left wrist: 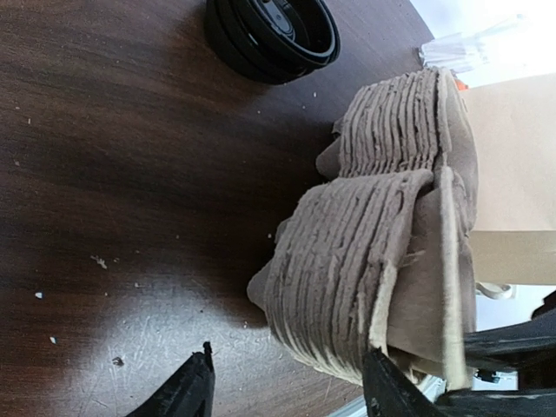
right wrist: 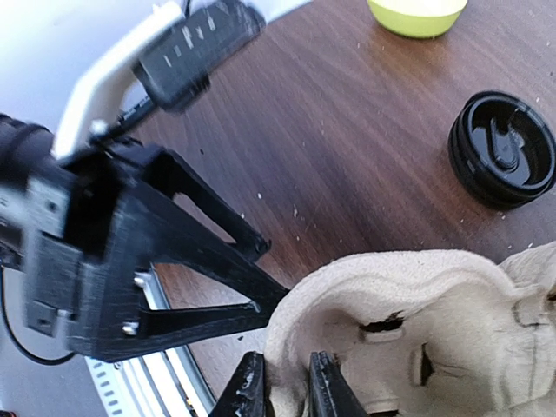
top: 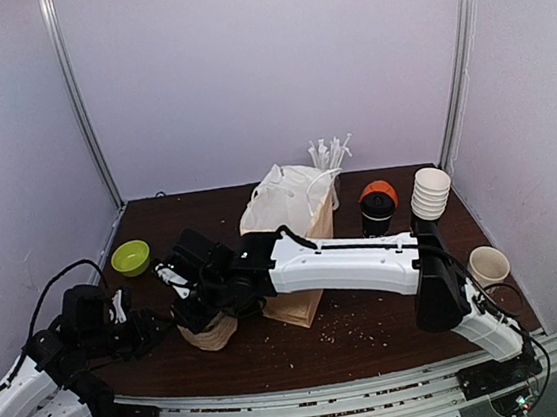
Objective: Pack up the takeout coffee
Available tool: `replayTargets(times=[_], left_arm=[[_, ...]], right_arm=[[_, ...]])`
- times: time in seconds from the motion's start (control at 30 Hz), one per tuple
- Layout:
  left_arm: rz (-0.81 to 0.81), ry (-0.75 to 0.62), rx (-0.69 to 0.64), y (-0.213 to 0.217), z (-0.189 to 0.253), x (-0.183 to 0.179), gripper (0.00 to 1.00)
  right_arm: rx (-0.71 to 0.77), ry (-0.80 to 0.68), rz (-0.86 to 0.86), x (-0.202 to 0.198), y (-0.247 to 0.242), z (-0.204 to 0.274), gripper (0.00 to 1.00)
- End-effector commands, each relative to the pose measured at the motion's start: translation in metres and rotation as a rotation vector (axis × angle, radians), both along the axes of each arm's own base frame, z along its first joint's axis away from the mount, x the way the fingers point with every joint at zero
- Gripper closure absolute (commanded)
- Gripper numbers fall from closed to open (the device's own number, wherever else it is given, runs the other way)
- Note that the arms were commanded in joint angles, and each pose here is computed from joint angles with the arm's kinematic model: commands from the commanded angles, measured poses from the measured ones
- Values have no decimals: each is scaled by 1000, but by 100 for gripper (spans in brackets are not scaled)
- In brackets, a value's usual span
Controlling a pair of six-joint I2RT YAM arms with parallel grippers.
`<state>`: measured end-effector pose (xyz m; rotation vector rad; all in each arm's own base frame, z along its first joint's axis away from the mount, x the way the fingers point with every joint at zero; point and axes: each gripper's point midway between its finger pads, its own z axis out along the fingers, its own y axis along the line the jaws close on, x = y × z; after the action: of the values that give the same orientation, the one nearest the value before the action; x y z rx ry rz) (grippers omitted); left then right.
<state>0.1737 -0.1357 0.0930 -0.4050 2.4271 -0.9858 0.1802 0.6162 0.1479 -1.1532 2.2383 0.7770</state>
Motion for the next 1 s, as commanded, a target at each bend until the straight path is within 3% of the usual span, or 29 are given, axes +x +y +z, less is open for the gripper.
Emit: replayTargets(times=[0.0, 0.27, 0.5, 0.63, 0.77, 0.97], left_arm=[[-2, -23, 7, 0, -1, 4, 39], [-6, -24, 7, 0, -1, 4, 39], [-7, -31, 4, 0, 0, 4, 39], [-7, -34, 3, 0, 1, 4, 39], [-5, -32, 3, 0, 0, 4, 39], [-3, -28, 7, 0, 0, 4, 39]], right_arm=[[145, -3, 23, -9, 5, 66, 82], [140, 0, 24, -10, 2, 69, 79], [64, 4, 32, -12, -9, 52, 56], [14, -16, 24, -10, -18, 47, 50], [-59, -47, 30, -9, -29, 38, 50], [-125, -55, 39, -7, -34, 21, 57]])
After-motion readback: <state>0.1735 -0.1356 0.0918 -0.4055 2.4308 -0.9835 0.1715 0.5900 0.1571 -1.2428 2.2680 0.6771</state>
